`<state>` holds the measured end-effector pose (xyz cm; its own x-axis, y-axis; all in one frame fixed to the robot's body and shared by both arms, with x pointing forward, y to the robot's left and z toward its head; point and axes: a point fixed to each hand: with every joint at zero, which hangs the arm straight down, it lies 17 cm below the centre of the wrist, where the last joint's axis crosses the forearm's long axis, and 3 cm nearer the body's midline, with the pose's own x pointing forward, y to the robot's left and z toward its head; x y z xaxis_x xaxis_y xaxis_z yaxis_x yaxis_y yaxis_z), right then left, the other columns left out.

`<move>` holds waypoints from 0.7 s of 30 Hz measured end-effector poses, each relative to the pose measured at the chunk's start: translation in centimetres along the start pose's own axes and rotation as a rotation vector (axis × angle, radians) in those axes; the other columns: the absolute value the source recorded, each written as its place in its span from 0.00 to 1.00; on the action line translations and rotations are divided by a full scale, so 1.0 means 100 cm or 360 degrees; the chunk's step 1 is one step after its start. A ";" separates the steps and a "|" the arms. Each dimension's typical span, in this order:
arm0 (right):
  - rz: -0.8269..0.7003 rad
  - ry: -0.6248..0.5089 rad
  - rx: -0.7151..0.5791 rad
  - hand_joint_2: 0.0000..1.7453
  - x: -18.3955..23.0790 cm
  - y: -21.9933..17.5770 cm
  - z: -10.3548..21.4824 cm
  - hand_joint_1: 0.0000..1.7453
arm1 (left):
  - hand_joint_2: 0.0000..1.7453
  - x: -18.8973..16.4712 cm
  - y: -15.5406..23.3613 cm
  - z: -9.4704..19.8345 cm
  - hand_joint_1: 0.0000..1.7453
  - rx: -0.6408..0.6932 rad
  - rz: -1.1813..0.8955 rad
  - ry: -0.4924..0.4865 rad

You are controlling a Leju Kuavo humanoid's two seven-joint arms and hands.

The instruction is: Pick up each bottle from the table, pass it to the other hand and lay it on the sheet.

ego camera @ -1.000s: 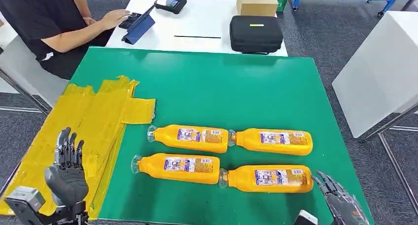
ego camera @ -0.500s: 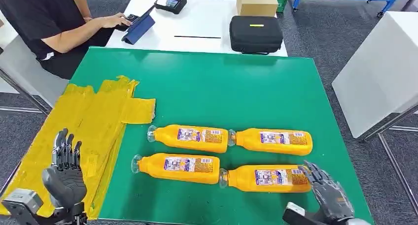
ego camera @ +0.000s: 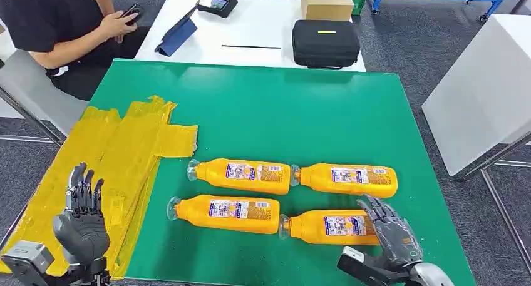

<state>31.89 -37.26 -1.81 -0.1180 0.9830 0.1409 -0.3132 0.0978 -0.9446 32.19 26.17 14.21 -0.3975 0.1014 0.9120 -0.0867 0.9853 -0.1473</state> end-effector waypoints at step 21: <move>-0.0074 0.0034 0.0363 1.00 -0.010 0.059 -0.027 0.99 | 0.00 -0.002 -0.005 -0.023 0.00 -0.0029 0.0068 -0.0030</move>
<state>32.69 -37.21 -8.32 -0.0794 0.9815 0.1744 -0.5230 0.1079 -0.8455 34.45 25.97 14.96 -0.4175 0.1411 0.8976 -0.0529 0.9824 -0.1791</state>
